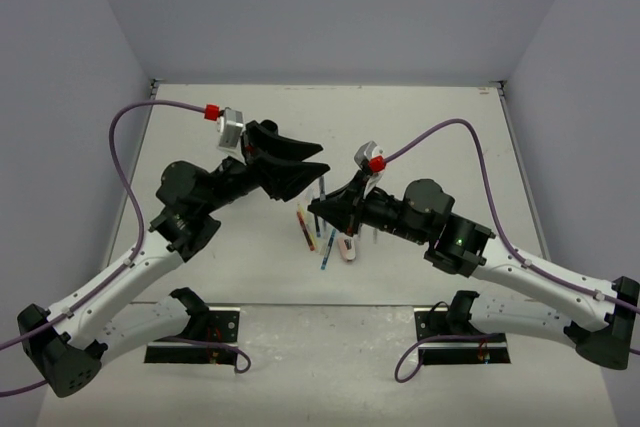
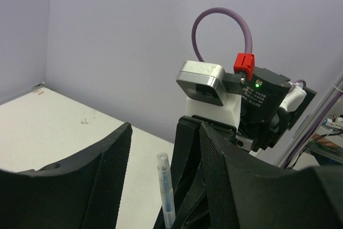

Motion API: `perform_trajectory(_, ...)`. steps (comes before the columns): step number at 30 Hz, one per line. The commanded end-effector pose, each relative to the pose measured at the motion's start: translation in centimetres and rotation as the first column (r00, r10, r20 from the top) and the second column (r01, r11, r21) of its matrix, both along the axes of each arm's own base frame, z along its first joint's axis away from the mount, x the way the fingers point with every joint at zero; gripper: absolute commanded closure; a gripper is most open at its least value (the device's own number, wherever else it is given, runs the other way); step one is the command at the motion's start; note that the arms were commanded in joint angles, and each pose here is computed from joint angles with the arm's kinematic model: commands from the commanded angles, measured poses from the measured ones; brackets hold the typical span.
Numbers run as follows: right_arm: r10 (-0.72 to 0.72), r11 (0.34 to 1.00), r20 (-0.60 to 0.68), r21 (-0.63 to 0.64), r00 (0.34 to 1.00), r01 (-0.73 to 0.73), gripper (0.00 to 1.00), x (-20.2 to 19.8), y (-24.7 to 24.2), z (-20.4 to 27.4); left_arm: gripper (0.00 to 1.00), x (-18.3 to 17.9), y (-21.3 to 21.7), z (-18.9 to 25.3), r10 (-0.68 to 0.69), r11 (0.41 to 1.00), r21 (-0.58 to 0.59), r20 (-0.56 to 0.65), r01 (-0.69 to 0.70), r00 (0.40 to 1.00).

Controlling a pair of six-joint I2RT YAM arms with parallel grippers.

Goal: Sort the stationery into containers
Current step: Close the pen cap on the pen.

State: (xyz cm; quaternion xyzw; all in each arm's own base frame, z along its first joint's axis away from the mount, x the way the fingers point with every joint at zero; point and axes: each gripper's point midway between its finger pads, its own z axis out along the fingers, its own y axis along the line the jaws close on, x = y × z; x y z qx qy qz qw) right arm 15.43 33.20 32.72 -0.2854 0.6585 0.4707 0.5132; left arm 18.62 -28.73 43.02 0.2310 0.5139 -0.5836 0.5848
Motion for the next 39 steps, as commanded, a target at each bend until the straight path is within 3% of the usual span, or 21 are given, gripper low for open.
perform_trajectory(1, 0.022, 1.000, 0.040, 0.015, 0.999, -0.023, 1.00, -0.5, -0.2, 1.5, 0.55, 0.1, -0.3, -0.3, -0.001, 0.999, 0.048, 0.013, 0.000, 1.000)
perform_trajectory(6, 0.021, 1.000, 0.044, 0.012, 0.999, -0.021, 1.00, -0.5, -0.4, 1.8, 0.66, 0.5, -0.7, -1.6, -0.005, 0.997, 0.074, -0.009, 0.005, 1.000)
perform_trajectory(14, -0.008, 1.000, 0.046, 0.012, 0.999, 0.007, 1.00, -0.1, -0.7, 2.2, 0.99, 0.4, -1.6, -2.9, -0.058, 0.993, 0.104, -0.023, 0.060, 0.998)
perform_trajectory(29, -0.102, 0.992, 0.096, 0.078, 0.990, 0.095, 1.00, 1.1, -1.9, 7.6, 1.00, 0.5, -2.5, -7.7, -0.095, 0.985, 0.131, -0.129, 0.112, 0.987)
perform_trajectory(39, -0.171, 0.977, 0.146, 0.151, 0.974, 0.149, 1.00, 3.3, -1.8, 14.5, 1.00, 0.3, -2.8, -10.9, -0.088, 0.984, 0.135, -0.205, 0.117, 0.975)
